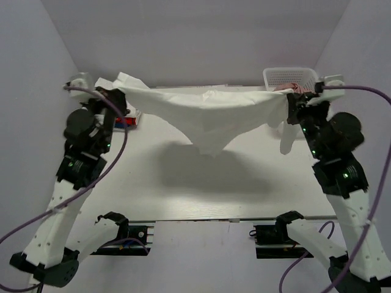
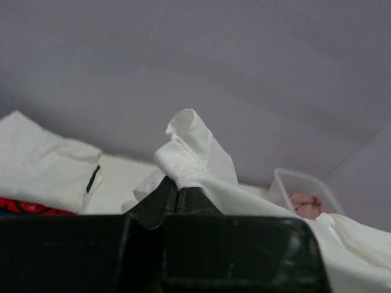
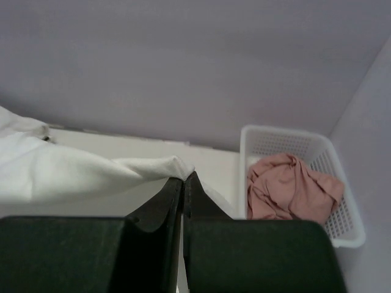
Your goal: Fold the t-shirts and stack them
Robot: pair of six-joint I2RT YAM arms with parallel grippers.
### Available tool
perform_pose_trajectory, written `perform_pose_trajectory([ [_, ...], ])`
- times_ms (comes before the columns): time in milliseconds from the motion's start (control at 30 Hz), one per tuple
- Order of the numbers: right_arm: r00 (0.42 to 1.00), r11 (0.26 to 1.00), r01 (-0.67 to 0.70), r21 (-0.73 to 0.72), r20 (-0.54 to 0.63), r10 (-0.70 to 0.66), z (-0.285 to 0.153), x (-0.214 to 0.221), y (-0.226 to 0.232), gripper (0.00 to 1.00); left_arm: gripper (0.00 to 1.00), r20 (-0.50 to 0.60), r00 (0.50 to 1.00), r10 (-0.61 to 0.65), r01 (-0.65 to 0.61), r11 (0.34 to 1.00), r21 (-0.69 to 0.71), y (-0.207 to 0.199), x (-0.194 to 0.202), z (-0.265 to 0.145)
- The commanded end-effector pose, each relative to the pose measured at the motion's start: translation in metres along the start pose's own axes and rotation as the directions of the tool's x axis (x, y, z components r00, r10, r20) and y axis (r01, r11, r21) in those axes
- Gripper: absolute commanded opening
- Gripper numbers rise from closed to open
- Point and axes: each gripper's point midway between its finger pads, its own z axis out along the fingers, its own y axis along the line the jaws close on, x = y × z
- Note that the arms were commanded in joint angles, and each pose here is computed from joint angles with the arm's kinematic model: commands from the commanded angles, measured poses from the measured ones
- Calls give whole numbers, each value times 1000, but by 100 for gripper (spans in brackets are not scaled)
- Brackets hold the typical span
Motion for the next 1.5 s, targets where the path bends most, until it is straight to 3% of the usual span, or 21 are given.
perform_pose_trajectory([
  [0, 985, 995, -11, -97, 168, 27, -44, -63, 7, 0, 0, 214, 977, -20, 16, 1000, 20, -1, -91, -49],
  [100, 971, 990, -28, -136, 230, 59, -74, -96, 9, 0, 0, 316, 948, -48, 25, 997, 79, -9, -144, -84],
  [200, 972, 983, -41, -179, 222, 80, -84, -97, 15, 0, 0, 353, 934, -47, 13, 995, 98, -11, -165, -99],
  [400, 977, 964, -203, -172, 37, 212, -60, -47, 25, 0, 0, 316, 949, 23, -1, 998, -70, 5, -148, -57],
  [600, 910, 949, -273, 156, -277, 307, -12, 84, 3, 0, 0, 30, 985, 171, -149, 920, -363, 49, -12, 51],
  [700, 841, 948, -217, 231, -449, 302, 21, 163, 9, 0, 0, -121, 975, 186, -221, 868, -445, 76, 56, 100],
  [733, 823, 949, -204, 240, -483, 299, 28, 177, 9, 0, 0, -271, 940, 207, -313, 838, -447, 94, 121, 130],
  [767, 811, 950, -199, 239, -504, 296, 35, 187, 11, 0, 0, -295, 936, 191, -315, 828, -464, 102, 133, 148],
  [833, 752, 956, -148, 253, -599, 275, 56, 228, 13, 24, 0, -429, 889, 160, -362, 819, -444, 116, 188, 170],
  [867, 740, 960, -134, 247, -619, 263, 61, 236, 13, 40, 8, -426, 893, 144, -343, 831, -439, 107, 189, 189],
  [900, 722, 965, -108, 238, -649, 241, 69, 247, 14, 56, 18, -509, 851, 127, -387, 807, -447, 126, 233, 201],
  [933, 707, 971, -92, 219, -672, 219, 75, 254, 16, 76, 32, -499, 859, 116, -367, 818, -443, 117, 226, 214],
  [967, 705, 975, -79, 209, -680, 203, 80, 256, 16, 81, 62, -547, 829, 117, -403, 803, -440, 123, 238, 210],
  [1033, 706, 980, -68, 187, -685, 180, 82, 256, 17, 90, 94, -553, 825, 112, -396, 813, -427, 122, 246, 211],
  [1067, 708, 985, -63, 160, -689, 157, 82, 256, 21, 90, 100, -525, 843, 118, -374, 829, -415, 117, 240, 214],
  [1133, 710, 992, -95, 87, -693, 128, 77, 252, 32, 90, 100, -538, 834, 123, -367, 852, -373, 116, 248, 202],
  [1167, 682, 993, -103, 58, -723, 113, 67, 267, 39, 90, 100, -486, 864, 128, -330, 874, -357, 104, 222, 198],
  [1300, 609, 979, -185, -81, -791, 50, 33, 296, 77, 90, 100, -545, 832, 107, -298, 914, -276, 84, 222, 145],
  [1367, 545, 965, -231, -126, -838, 21, 11, 318, 93, 90, 100, -637, 770, 40, -224, 952, -211, 81, 257, 105],
  [1400, 518, 959, -241, -152, -855, -6, 0, 327, 105, 90, 100, -618, 786, 11, -144, 976, -165, 65, 243, 88],
  [1467, 487, 950, -258, -178, -873, -31, -11, 337, 114, 90, 100, -694, 719, -51, -75, 986, -150, 75, 286, 41],
])
